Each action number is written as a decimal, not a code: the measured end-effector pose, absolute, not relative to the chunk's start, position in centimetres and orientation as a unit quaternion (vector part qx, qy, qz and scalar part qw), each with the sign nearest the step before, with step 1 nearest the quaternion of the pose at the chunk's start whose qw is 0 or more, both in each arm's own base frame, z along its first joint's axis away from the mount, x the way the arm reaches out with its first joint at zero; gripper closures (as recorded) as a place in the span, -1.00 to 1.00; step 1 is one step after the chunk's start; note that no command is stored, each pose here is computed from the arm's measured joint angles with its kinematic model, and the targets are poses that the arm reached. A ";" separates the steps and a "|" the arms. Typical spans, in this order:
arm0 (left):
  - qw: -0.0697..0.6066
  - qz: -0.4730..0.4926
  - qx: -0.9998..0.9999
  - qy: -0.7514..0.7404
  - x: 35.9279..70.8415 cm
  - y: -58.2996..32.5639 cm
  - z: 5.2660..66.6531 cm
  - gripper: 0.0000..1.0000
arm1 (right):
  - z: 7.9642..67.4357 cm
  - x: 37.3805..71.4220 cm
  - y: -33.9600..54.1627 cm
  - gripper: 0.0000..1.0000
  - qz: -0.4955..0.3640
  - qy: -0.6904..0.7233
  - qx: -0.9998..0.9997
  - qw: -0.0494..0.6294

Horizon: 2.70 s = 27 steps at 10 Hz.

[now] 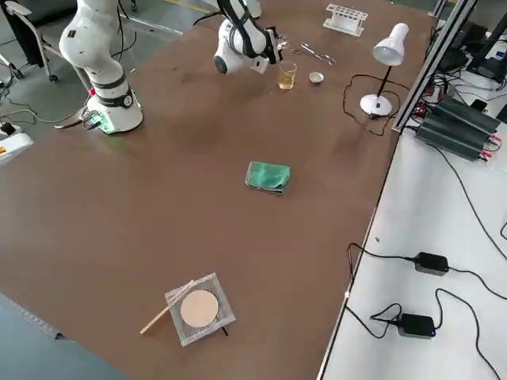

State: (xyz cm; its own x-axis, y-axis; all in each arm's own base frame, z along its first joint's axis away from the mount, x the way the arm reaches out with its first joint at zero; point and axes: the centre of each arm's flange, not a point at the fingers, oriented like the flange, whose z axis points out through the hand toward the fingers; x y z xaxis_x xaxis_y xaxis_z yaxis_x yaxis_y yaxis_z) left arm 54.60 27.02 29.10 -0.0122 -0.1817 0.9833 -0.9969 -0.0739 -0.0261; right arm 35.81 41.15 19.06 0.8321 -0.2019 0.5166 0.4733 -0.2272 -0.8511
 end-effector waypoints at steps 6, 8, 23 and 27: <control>0.444 0.491 0.558 -0.501 53.8 28.0 26.6 0.58 | 18.9 35.3 41.4 0.18 -0.234 -0.048 -0.743 0.625; 0.450 0.493 0.557 -0.494 53.5 28.2 25.5 0.58 | 18.8 35.3 41.3 0.18 -0.215 -0.025 -0.749 0.626; 0.446 0.504 0.542 -0.503 52.1 29.0 19.6 0.58 | 19.9 37.0 41.8 0.18 -0.173 0.043 -0.760 0.625; 0.445 0.504 0.545 -0.501 52.1 29.2 18.7 0.58 | 20.1 37.1 41.9 0.18 -0.168 0.052 -0.759 0.627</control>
State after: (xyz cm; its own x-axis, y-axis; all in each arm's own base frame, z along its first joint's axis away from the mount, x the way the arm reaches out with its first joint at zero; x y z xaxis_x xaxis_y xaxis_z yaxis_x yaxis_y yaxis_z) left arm 52.12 29.23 18.75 -0.0111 -0.0977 0.9952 -0.9946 -0.1021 -0.0211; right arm 37.14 41.88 20.07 0.9384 -0.2886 0.1899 0.1316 -0.2095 -0.9689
